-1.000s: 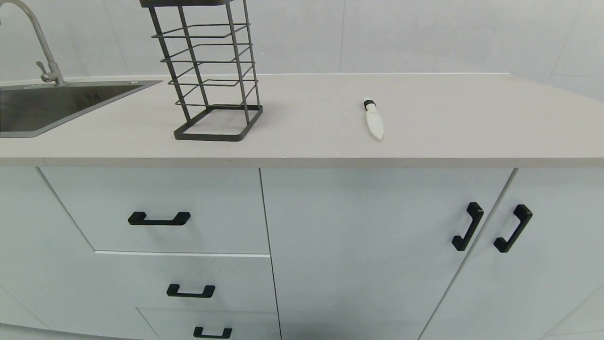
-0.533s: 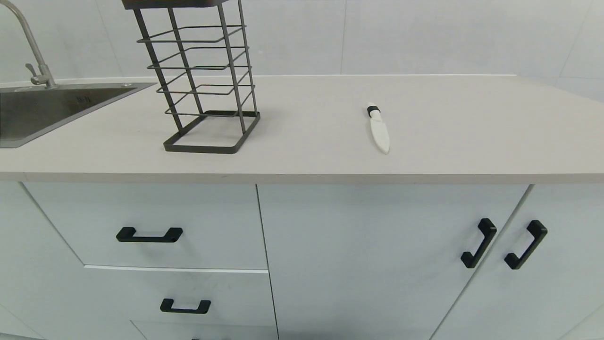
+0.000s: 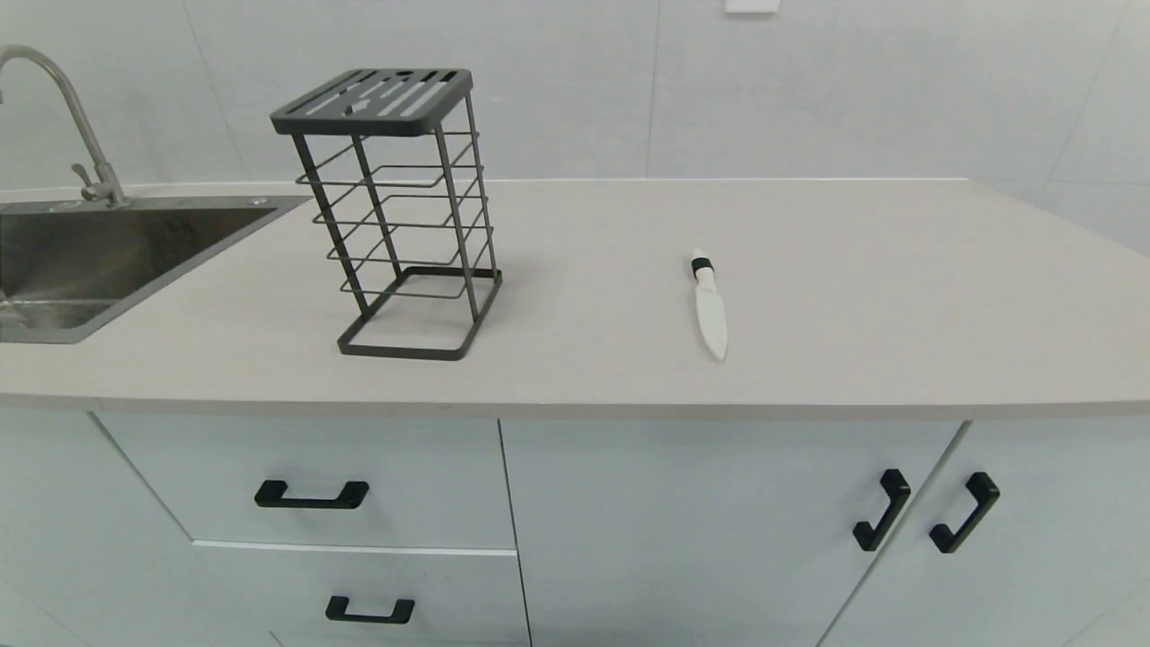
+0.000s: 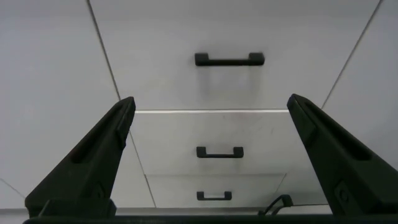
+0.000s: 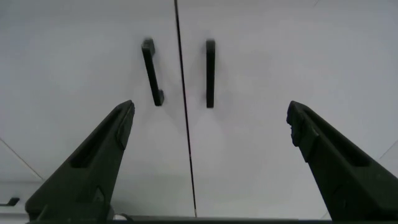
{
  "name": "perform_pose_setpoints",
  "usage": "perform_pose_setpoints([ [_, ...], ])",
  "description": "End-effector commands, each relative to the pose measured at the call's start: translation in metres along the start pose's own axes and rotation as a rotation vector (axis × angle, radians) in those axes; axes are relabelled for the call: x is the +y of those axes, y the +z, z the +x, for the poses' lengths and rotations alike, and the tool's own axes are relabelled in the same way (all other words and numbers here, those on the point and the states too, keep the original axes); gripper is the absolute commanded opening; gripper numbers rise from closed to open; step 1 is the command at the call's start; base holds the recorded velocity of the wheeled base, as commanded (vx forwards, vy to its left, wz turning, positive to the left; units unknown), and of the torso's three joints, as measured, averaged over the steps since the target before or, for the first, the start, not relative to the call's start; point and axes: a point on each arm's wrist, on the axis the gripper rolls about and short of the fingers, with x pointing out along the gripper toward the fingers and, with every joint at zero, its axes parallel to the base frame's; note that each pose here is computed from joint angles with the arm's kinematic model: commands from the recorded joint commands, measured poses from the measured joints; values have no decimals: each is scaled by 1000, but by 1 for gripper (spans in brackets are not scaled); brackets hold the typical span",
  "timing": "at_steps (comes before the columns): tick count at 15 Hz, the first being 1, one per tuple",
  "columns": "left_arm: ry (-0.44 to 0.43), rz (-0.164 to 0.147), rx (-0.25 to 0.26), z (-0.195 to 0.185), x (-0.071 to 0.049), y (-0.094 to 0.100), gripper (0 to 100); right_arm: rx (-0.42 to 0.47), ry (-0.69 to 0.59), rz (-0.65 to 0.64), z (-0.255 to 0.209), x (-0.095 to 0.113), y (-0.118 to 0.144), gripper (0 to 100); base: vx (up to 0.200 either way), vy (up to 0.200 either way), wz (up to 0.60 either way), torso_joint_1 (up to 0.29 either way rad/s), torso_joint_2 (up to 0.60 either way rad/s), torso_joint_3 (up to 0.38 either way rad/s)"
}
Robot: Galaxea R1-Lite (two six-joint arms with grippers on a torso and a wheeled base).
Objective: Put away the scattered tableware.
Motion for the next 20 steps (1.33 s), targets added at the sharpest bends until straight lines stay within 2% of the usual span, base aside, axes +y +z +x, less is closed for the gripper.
perform_pose_setpoints([
  [1, -1, 0, 2, 0, 0, 0, 100, 2, 1, 0, 0, 0, 0, 100, 0, 0, 0, 246, -500, -217],
  [6, 1, 0, 2, 0, 0, 0, 100, 2, -1, 0, 0, 0, 0, 100, 0, 0, 0, 151, -485, -218],
  [10, 1, -2, 2, 0, 0, 0, 100, 2, -1, 0, 0, 0, 0, 100, 0, 0, 0, 378, -483, -235],
  [20, 1, -2, 2, 0, 0, 0, 100, 2, 1, 0, 0, 0, 0, 100, 0, 0, 0, 290, -536, -254],
])
